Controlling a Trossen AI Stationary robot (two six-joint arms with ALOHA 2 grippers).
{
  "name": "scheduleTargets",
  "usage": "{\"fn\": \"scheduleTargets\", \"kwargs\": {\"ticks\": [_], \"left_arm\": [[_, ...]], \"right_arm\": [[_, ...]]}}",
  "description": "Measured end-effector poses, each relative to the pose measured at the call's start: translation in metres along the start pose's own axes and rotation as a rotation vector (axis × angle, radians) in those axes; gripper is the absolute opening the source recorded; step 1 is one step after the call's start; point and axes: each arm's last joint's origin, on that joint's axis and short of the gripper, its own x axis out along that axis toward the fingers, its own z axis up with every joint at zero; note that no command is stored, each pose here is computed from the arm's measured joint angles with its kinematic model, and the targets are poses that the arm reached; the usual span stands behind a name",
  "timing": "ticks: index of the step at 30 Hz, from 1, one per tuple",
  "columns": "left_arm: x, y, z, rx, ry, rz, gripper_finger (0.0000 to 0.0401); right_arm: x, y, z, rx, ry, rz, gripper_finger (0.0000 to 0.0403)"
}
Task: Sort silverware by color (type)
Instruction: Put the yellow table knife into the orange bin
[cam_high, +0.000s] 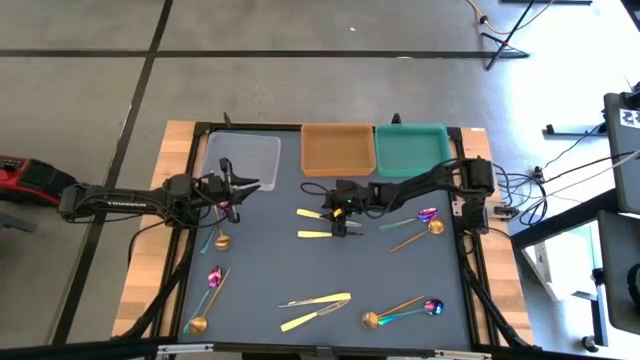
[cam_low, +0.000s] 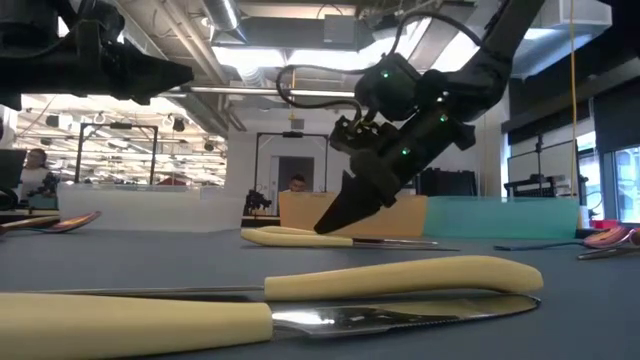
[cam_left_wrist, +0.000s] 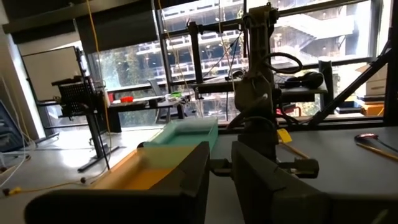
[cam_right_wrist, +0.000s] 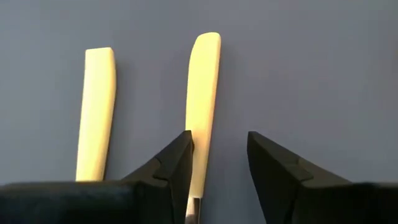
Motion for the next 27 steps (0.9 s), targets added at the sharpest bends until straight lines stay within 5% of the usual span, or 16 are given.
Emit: {"fn": "scheduleTargets", "kwargs": {"ticks": [22,27], "left_arm": [[0.000,0.000,0.002,-0.004,-0.023,0.004,0.0063],[0.000,0.000,0.003,-0.002,-0.027,0.004,0.0063]], "right_arm": [[0.018,0.007,-0.007,-0.059,0.012,-0.010,0.0139],[0.019,0.007,-0.008,-0.084,0.014,0.009,0.0096]]}}
